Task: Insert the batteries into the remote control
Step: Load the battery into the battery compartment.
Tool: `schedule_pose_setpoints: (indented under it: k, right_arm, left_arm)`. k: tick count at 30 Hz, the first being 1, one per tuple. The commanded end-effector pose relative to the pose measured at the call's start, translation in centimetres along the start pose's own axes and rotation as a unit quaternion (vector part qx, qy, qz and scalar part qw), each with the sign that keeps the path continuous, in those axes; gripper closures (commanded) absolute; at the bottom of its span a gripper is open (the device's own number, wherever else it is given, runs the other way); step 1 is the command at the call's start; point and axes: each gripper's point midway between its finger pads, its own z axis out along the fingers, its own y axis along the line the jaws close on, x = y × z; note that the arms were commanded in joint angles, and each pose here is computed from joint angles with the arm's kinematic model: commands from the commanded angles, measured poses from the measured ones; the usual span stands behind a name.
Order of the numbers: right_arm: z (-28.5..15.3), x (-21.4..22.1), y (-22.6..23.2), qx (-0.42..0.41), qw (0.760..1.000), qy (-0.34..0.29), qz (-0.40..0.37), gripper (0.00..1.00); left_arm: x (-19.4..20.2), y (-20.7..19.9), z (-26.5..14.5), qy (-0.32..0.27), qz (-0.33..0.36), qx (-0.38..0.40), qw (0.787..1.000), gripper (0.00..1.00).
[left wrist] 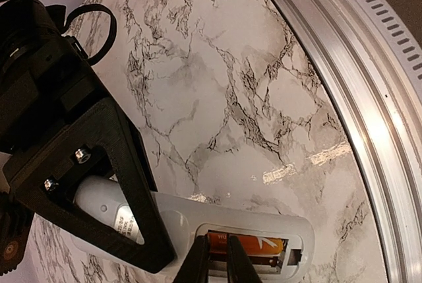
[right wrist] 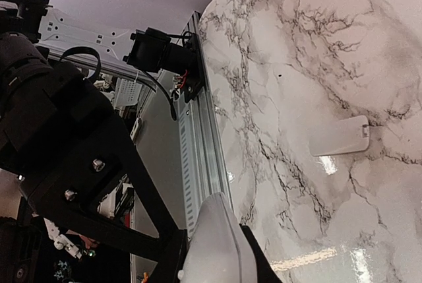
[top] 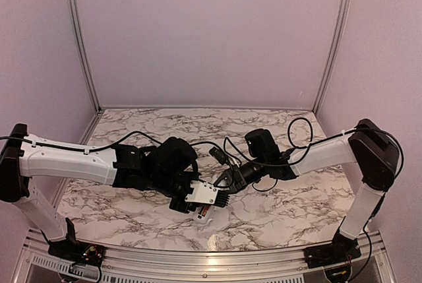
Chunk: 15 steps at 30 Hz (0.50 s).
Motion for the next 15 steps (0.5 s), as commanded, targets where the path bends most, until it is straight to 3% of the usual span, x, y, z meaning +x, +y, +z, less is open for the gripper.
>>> schedule_pose_setpoints:
  k: [1,15]
  right_arm:
    - [-0.9,-3.0,4.9,-0.041,0.995,-0.023,-0.085,1.00]
    - [-1.5,-3.0,5.9,-0.062,0.993,-0.029,-0.092,1.00]
  left_arm:
    - [2.9,-3.4,1.6,0.047,-0.003,0.054,0.997,0.89]
    - [4.4,-4.9,2.4,0.085,0.023,0.051,0.995,0.92]
